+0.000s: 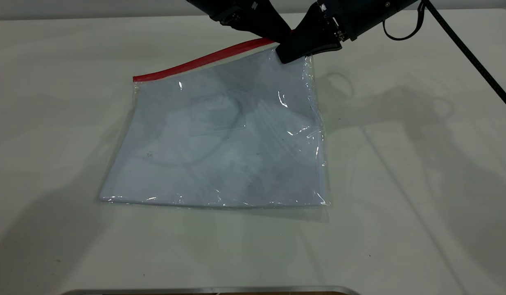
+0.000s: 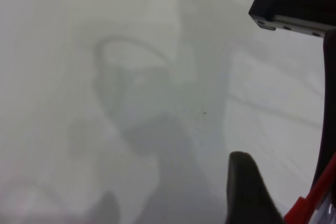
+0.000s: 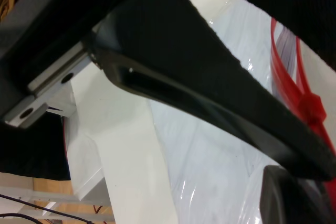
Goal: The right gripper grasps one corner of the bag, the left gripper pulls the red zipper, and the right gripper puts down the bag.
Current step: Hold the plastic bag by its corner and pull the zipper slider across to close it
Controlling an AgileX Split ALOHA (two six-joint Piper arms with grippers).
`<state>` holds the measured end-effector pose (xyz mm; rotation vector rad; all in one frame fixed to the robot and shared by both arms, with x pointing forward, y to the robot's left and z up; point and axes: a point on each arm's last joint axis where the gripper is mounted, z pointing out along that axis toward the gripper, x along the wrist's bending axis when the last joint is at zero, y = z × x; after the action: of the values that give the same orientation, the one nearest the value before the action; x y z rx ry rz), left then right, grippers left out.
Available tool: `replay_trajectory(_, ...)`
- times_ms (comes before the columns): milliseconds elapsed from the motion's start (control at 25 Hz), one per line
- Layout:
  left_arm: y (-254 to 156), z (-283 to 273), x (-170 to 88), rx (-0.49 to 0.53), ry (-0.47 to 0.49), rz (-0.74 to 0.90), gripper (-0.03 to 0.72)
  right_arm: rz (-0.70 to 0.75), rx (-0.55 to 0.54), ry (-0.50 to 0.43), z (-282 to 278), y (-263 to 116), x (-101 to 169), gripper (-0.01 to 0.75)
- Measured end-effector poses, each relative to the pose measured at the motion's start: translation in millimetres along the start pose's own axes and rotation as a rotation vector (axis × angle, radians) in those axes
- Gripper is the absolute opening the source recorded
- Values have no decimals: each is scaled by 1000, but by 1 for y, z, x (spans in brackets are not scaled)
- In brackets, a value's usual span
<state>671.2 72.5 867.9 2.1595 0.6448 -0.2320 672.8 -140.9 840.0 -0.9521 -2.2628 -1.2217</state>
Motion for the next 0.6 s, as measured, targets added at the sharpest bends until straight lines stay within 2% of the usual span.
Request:
replay_trajectory(240,0,0,-1,1,-6,-2,356,0,-1,0,0,0,0,33)
replay_trajectory(600,0,0,-1,3,-14,-2,167,0,-1,-2,0,0,0,33)
